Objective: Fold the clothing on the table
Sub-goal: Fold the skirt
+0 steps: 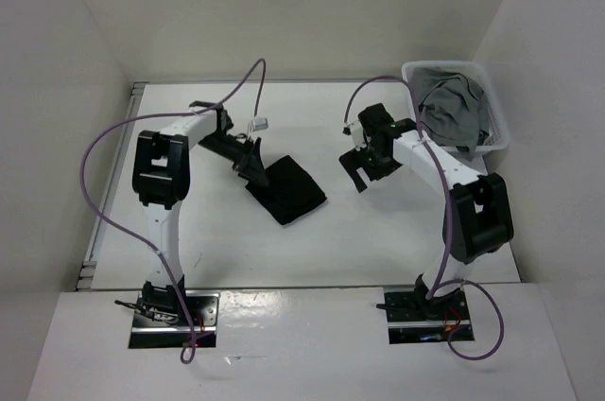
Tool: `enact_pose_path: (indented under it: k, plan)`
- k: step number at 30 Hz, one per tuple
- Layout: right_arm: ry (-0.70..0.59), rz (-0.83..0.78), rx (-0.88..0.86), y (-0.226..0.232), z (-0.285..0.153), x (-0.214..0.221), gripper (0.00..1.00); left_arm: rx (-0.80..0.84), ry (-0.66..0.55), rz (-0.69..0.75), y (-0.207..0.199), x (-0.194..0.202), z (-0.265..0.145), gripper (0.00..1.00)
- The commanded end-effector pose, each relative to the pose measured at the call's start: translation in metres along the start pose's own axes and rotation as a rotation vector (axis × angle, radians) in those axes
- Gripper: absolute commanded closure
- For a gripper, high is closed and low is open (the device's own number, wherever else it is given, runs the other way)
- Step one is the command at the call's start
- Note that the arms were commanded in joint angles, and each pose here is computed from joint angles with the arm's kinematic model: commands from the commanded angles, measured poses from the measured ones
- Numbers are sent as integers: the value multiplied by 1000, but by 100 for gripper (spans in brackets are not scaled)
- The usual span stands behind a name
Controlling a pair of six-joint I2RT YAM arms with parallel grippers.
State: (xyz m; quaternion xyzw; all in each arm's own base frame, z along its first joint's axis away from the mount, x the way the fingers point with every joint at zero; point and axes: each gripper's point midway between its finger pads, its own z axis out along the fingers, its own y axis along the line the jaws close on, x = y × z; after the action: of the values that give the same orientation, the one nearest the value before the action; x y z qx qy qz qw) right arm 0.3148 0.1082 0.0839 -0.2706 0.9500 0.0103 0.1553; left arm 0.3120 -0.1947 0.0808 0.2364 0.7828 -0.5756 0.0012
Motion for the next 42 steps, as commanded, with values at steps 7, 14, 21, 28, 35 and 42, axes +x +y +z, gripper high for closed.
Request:
enact_pose_path:
  k: [7, 14, 21, 28, 35, 42]
  plan:
    - [-258, 141, 89, -50, -81, -7, 1, -349, -234, 519, -172, -54, -93, 0]
    - [-432, 432, 231, -120, -114, 22, 1, -929, -618, 394, -139, -18, -198, 0]
    - [-575, 618, 403, -168, -124, 55, 1, -1203, -815, 27, -61, 53, -268, 0]
    - [-509, 663, 436, -184, -100, 69, 1, -1348, -905, -74, -38, 80, -309, 0]
    - [-378, 672, 474, -195, -80, 88, 1, -1392, -931, -95, -30, 85, -318, 0]
    - [-396, 646, 427, -188, -77, 83, 1, -1392, -931, -95, -30, 87, -317, 0]
